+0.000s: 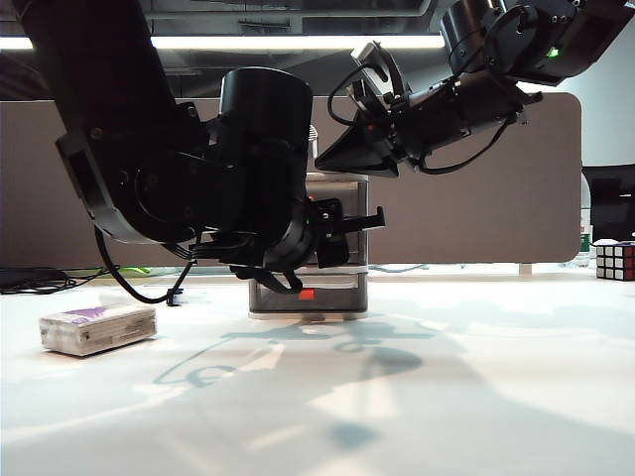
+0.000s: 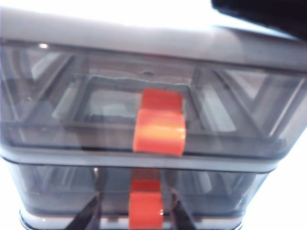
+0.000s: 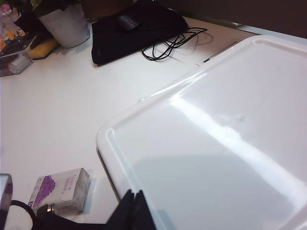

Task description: Open the second layer of the drawer on the table, pick up a pack of napkins on the table and put it in, and finally close the drawer.

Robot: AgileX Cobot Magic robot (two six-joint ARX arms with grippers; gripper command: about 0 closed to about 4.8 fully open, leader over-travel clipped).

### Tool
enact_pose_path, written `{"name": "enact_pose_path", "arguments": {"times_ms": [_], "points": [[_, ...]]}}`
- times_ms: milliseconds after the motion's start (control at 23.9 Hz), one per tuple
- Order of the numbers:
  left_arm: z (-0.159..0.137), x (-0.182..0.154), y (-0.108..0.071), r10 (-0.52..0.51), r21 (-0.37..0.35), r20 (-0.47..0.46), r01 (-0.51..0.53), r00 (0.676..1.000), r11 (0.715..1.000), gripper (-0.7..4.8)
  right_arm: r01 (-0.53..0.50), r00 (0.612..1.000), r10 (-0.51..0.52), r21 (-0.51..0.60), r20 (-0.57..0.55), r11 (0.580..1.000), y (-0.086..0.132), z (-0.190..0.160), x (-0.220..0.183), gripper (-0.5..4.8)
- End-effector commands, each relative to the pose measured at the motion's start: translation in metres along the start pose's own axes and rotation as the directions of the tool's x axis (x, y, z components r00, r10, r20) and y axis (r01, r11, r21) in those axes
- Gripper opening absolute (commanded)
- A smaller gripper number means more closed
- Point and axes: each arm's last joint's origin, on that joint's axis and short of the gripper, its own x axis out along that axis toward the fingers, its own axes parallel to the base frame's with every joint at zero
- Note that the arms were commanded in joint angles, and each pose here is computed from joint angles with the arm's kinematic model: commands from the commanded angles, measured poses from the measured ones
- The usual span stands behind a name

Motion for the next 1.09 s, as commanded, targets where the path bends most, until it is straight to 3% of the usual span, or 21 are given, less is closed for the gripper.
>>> {"name": "enact_pose_path", "arguments": {"times_ms": [42, 210, 335, 1090], "points": [[0.0026, 0.0009, -0.0001, -0.005, -0.010, 0.013, 0.005, 1.000, 1.000, 1.70, 0.004, 1.000, -0.004, 0.002, -0.018, 1.000, 0.0004, -0.0014, -0.0005, -0.05], [0.0027, 0.0019, 0.0013, -0.002, -0.010, 0.012, 0.002, 1.000, 1.000, 1.61, 0.004, 1.000, -0.004, -0.003, -0.030, 1.000, 0.0004, -0.0028, -0.0005, -0.05], [0.0026, 0.0025, 0.0015, -0.023, -0.009, 0.007, 0.023, 1.000, 1.000, 1.04, 0.004, 0.999, -0.004, -0.001, -0.033, 1.000, 0.0004, -0.0031, -0.0005, -0.05], [0.0008, 0.0046, 0.0018, -0.053, -0.005, -0.008, 0.053, 0.999, 0.999, 0.80, 0.004, 0.999, -0.004, -0.001, -0.035, 1.000, 0.0004, -0.0034, -0.0005, -0.05]]}}
